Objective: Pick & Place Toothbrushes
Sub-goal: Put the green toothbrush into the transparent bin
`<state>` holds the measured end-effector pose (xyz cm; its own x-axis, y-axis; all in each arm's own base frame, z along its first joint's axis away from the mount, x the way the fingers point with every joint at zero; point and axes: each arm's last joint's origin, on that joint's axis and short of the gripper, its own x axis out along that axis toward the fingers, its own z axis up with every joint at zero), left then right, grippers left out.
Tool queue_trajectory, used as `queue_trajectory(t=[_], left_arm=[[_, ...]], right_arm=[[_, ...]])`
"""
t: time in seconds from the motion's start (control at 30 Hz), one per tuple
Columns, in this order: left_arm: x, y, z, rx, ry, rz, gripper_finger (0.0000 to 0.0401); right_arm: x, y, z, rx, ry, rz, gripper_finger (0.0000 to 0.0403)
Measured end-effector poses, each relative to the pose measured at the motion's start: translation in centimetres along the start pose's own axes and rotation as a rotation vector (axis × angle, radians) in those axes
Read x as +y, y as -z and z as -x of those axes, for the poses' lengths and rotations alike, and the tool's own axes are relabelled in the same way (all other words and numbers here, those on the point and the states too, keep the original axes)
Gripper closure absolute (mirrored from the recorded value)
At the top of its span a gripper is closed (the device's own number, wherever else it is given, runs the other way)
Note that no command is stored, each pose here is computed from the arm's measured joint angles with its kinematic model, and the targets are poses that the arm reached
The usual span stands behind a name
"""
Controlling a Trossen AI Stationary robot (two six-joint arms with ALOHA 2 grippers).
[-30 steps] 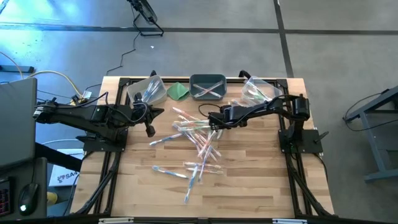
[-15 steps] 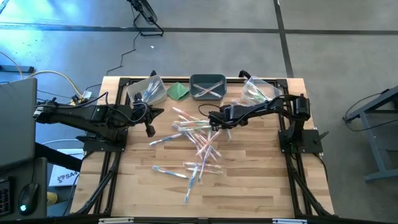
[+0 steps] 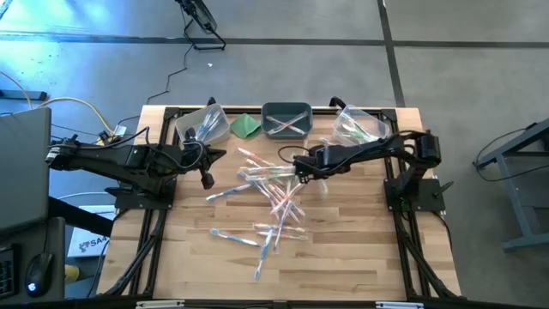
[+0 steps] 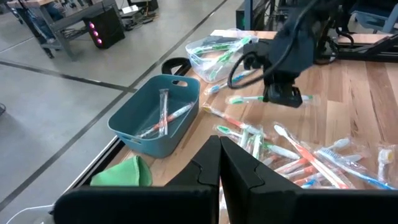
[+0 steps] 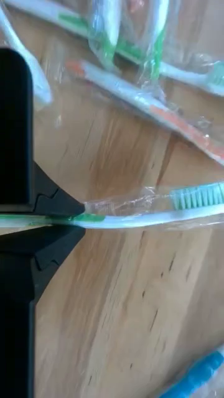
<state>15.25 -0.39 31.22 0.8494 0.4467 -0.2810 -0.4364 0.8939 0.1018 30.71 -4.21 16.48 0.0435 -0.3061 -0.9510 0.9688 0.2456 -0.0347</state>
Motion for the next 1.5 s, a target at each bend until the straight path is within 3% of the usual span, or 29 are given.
queue_trajectory(t=[0.43, 0.8, 1.03, 1.37, 1.5], left_arm=[[0.0, 0.0, 0.0, 0.003, 0.000, 0.026, 0.0401], [0.0, 0.0, 0.0, 0.003, 0.000, 0.018, 0.0401], [0.0, 0.0, 0.0, 0.002, 0.000, 0.019, 0.0401], [0.0, 0.0, 0.0, 0.002, -0.001, 0.019, 0.0401], [0.0, 0.0, 0.0, 0.003, -0.001, 0.018, 0.0401]], right_arm=[[-3.2, -0.9, 6.0, -0.102, -0.061, -0.012, 0.0392], [-8.4, -1.2, 9.9, -0.108, 0.033, 0.035, 0.0392], [-10.4, -1.7, 11.2, -0.125, 0.035, 0.070, 0.0392], [-11.4, -5.3, 12.5, -0.381, 0.158, 0.194, 0.0392], [-12.1, -7.0, 12.1, -0.405, 0.205, 0.278, 0.0392]])
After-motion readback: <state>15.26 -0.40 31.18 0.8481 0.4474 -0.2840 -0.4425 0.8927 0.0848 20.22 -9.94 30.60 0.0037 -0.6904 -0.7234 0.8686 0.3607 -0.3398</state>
